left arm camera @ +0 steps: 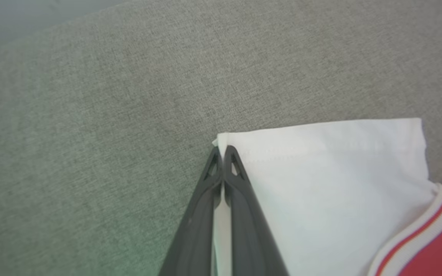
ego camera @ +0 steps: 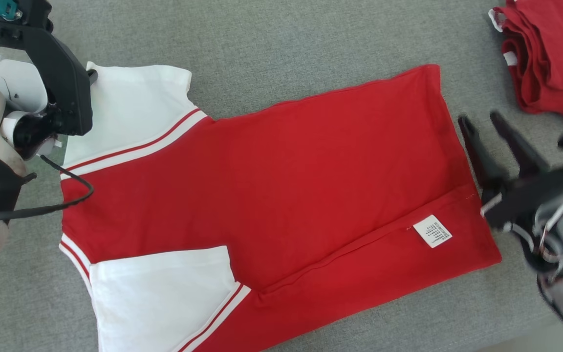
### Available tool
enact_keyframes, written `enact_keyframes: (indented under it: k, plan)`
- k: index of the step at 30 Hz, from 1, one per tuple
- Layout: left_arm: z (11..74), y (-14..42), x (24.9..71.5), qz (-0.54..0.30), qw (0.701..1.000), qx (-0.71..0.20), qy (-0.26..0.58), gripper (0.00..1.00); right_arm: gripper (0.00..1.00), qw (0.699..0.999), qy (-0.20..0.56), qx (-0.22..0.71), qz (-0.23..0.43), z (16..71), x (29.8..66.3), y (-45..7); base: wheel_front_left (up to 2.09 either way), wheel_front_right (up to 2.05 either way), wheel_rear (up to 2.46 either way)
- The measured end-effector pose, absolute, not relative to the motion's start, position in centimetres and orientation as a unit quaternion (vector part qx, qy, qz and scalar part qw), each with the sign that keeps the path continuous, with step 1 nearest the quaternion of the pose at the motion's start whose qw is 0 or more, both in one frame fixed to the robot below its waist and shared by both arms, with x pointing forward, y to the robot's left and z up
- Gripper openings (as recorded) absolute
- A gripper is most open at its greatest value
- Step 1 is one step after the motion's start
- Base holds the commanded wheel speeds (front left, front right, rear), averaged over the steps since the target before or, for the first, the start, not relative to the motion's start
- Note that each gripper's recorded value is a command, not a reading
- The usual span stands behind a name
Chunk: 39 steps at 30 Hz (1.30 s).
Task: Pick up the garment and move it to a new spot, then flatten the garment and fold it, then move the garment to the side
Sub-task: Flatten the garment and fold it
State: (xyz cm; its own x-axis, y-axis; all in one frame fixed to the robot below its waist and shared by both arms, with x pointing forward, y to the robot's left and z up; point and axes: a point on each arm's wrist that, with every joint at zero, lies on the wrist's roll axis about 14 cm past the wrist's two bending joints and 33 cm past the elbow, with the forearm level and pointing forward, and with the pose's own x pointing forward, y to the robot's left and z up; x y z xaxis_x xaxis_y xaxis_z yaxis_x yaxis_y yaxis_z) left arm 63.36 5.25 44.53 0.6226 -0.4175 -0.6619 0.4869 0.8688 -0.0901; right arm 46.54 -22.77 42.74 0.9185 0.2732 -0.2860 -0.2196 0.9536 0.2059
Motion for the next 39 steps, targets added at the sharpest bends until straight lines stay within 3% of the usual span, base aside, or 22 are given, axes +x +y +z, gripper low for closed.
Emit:
enact_keyframes:
  k: [8, 18, 33, 34, 36, 37, 39]
  plan:
    - [44.8, 4.9, 63.4, -0.257, 0.899, 0.053, 0.351, 0.00, 1.00, 0.953, 0.259, 0.019, 0.152, 44.9, 51.0, -22.7, 0.00, 0.00, 0.00]
    - [45.2, 5.3, 63.4, -0.259, 0.898, 0.065, 0.350, 0.00, 1.00, 0.892, 0.429, -0.065, 0.126, 43.5, 52.6, -23.6, 0.00, 0.00, 0.00]
    - [44.7, 5.8, 63.6, -0.259, 0.894, 0.075, 0.357, 0.00, 1.00, 0.853, 0.502, -0.107, 0.094, 42.2, 54.1, -23.4, 0.00, 0.00, 0.00]
    - [44.7, 5.8, 63.6, -0.259, 0.894, 0.076, 0.357, 0.00, 0.80, 0.850, 0.507, -0.106, 0.092, 42.0, 54.1, -23.4, 0.00, 0.00, 0.00]
    - [44.8, 5.7, 63.7, -0.260, 0.895, 0.077, 0.355, 0.00, 0.09, 0.849, 0.510, -0.105, 0.091, 41.9, 54.3, -23.3, 0.00, 0.00, 0.00]
    - [44.9, 5.7, 63.8, -0.261, 0.895, 0.077, 0.353, 0.00, 0.00, 0.849, 0.511, -0.104, 0.090, 41.9, 54.4, -23.3, 0.00, 0.00, 0.00]
    - [44.8, 5.7, 63.8, -0.262, 0.895, 0.081, 0.352, 0.00, 0.00, 0.851, 0.508, -0.101, 0.091, 42.1, 54.9, -23.0, 0.00, 0.00, 0.00]
